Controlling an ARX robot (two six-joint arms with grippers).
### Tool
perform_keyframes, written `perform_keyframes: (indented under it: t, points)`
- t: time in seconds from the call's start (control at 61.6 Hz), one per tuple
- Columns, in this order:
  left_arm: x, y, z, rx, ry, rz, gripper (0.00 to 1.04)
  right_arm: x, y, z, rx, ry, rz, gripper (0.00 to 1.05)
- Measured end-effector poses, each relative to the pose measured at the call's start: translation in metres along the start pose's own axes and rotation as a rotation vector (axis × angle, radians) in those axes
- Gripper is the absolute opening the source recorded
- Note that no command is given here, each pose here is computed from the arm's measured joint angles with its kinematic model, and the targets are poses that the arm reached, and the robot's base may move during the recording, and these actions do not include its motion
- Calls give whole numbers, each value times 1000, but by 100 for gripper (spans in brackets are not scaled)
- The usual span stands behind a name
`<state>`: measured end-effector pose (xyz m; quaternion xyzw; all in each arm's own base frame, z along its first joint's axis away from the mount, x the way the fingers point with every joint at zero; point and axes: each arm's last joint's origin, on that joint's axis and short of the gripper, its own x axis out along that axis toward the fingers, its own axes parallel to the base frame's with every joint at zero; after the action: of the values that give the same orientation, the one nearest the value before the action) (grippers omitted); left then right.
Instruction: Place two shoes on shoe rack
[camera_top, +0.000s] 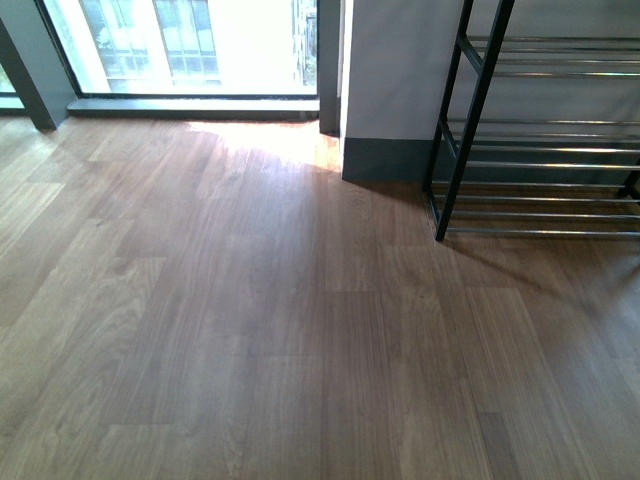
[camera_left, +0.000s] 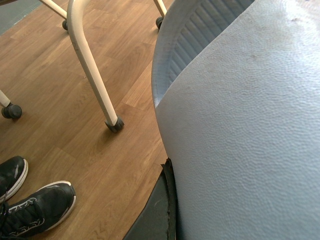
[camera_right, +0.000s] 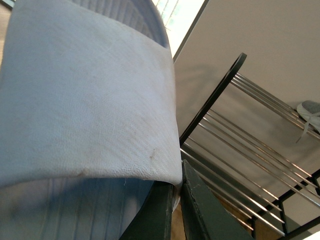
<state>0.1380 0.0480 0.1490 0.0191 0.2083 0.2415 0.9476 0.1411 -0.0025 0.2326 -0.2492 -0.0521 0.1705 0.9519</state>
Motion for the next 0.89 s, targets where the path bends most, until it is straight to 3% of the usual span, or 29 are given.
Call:
perform_keyframes:
  t: [0.892]
  points:
    - [0,0,0,0,-2,-3,2,0,0,0,8,2,-3,1]
